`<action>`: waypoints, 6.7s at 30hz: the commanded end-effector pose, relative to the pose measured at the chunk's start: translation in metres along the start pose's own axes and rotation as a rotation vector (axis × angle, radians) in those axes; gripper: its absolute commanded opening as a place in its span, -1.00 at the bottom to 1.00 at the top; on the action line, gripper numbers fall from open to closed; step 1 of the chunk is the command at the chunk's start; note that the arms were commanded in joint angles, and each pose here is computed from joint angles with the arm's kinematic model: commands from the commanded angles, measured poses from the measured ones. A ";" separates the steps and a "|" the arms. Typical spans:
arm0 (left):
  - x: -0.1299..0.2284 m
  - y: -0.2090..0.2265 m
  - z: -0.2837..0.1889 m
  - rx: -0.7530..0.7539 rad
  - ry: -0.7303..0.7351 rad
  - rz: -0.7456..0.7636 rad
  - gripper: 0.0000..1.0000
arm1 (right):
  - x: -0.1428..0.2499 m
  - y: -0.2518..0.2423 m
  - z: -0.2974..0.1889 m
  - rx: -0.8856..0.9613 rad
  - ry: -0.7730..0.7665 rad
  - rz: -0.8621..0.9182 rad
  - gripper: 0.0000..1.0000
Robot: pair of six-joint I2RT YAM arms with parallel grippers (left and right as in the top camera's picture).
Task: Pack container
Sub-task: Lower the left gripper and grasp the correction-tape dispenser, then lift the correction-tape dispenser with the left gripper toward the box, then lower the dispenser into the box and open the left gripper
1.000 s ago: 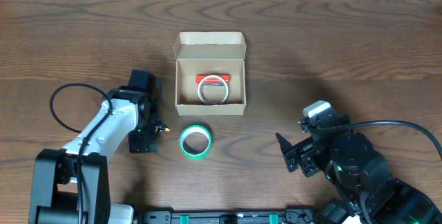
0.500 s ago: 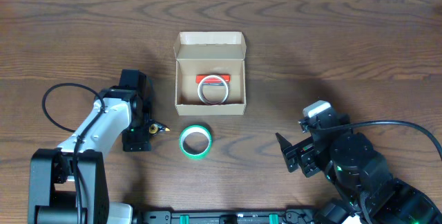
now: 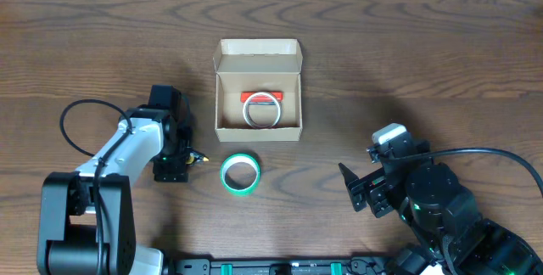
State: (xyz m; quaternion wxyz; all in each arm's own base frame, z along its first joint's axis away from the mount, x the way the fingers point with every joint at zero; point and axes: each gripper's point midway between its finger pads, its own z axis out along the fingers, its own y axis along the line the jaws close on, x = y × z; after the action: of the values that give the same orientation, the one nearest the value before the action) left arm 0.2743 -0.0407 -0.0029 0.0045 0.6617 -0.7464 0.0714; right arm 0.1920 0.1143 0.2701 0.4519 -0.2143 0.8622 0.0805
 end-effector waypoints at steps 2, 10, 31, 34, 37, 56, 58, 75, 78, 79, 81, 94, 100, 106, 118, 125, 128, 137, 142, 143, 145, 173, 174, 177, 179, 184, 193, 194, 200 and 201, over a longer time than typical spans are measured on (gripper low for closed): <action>0.001 0.007 0.005 -0.027 0.015 0.010 0.46 | 0.000 -0.001 0.000 0.005 -0.001 0.008 0.98; 0.000 0.007 0.005 -0.027 0.008 0.010 -0.09 | 0.000 -0.001 0.000 0.005 -0.001 0.008 0.99; 0.001 -0.003 -0.005 0.030 0.005 0.016 -0.16 | 0.000 -0.001 0.000 0.005 -0.001 0.008 0.98; 0.001 -0.004 -0.007 0.037 0.005 0.017 -0.19 | 0.000 -0.001 0.000 0.005 -0.001 0.008 0.99; 0.000 -0.005 -0.008 0.043 -0.003 0.018 -0.22 | 0.000 -0.001 0.000 0.005 -0.001 0.009 0.98; -0.002 -0.010 -0.018 0.081 -0.017 0.033 -0.21 | 0.000 -0.001 0.000 0.005 -0.001 0.009 0.98; -0.003 -0.012 -0.022 0.094 -0.026 0.047 -0.21 | 0.000 -0.001 0.000 0.005 -0.001 0.008 0.99; -0.008 -0.064 -0.079 0.256 -0.106 0.178 -0.19 | 0.000 -0.001 0.000 0.005 -0.001 0.009 0.98; -0.008 -0.075 -0.091 0.288 -0.120 0.200 -0.19 | 0.000 -0.001 0.000 0.005 -0.001 0.008 0.98; -0.008 -0.079 -0.095 0.300 -0.122 0.209 -0.19 | 0.000 -0.001 0.000 0.005 -0.001 0.008 0.98; -0.007 -0.087 -0.103 0.324 -0.128 0.225 -0.19 | 0.000 -0.001 0.000 0.005 -0.001 0.008 0.98; 0.042 -0.136 -0.159 0.491 -0.170 0.383 -0.05 | 0.000 -0.001 0.000 0.005 -0.001 0.009 0.99; 0.092 -0.147 -0.165 0.521 -0.137 0.492 -0.05 | 0.000 -0.001 0.000 0.005 -0.001 0.008 0.99; 0.113 -0.149 -0.162 0.522 -0.140 0.525 0.08 | 0.000 -0.001 0.000 0.005 -0.001 0.009 0.99; 0.028 -0.161 -0.142 0.442 -0.190 0.174 0.50 | 0.000 -0.001 0.000 0.005 -0.001 0.008 0.99; 0.003 -0.171 -0.091 0.224 -0.154 0.120 0.49 | 0.000 -0.001 0.000 0.005 -0.001 0.008 0.98; -0.006 -0.172 -0.078 0.134 -0.160 0.103 0.49 | 0.000 -0.001 0.000 0.005 -0.001 0.009 0.99; -0.013 -0.190 -0.036 0.049 -0.121 0.115 0.52 | 0.000 -0.001 0.000 0.005 -0.001 0.008 0.99; -0.017 -0.188 -0.016 0.014 -0.089 0.097 0.51 | 0.000 -0.001 0.000 0.005 -0.001 0.009 0.98; -0.019 -0.187 -0.013 0.009 -0.086 0.093 0.51 | 0.000 -0.001 0.000 0.005 -0.001 0.009 0.98; -0.020 -0.187 -0.008 0.004 -0.079 0.089 0.50 | 0.000 -0.001 0.000 0.005 -0.001 0.008 0.99; -0.020 -0.183 0.015 -0.033 -0.058 0.107 -0.27 | 0.000 -0.001 0.000 0.005 -0.001 0.008 0.98; -0.020 -0.183 0.014 -0.033 -0.058 0.111 -0.28 | 0.000 -0.001 0.000 0.005 -0.001 0.008 0.98; -0.020 -0.183 0.012 -0.031 -0.058 0.114 -0.29 | 0.000 -0.001 0.000 0.005 -0.001 0.008 0.98; -0.020 -0.184 0.007 -0.025 -0.063 0.115 -0.28 | 0.000 -0.001 0.000 0.005 -0.001 0.008 0.98; -0.022 -0.189 -0.011 0.013 -0.088 0.121 -0.28 | 0.000 -0.001 0.000 0.005 -0.001 0.008 0.98; -0.025 -0.195 -0.038 0.064 -0.129 0.151 -0.33 | 0.000 -0.001 0.000 0.005 -0.001 0.008 0.98; -0.025 -0.195 -0.040 0.067 -0.132 0.156 -0.34 | 0.000 -0.001 0.000 0.005 -0.001 0.008 0.98; -0.021 -0.197 -0.055 0.093 -0.143 0.183 -0.33 | 0.000 -0.001 0.000 0.005 -0.001 0.008 0.99; -0.020 -0.198 -0.058 0.097 -0.150 0.187 -0.34 | 0.000 -0.001 0.000 0.005 -0.001 0.008 0.98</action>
State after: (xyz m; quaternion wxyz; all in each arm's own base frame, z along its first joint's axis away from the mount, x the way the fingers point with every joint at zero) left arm 0.4631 -0.0395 0.0483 -0.0590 0.6041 -0.7927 0.0570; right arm 0.1919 0.1144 0.2701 0.4518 -0.2144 0.8622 0.0806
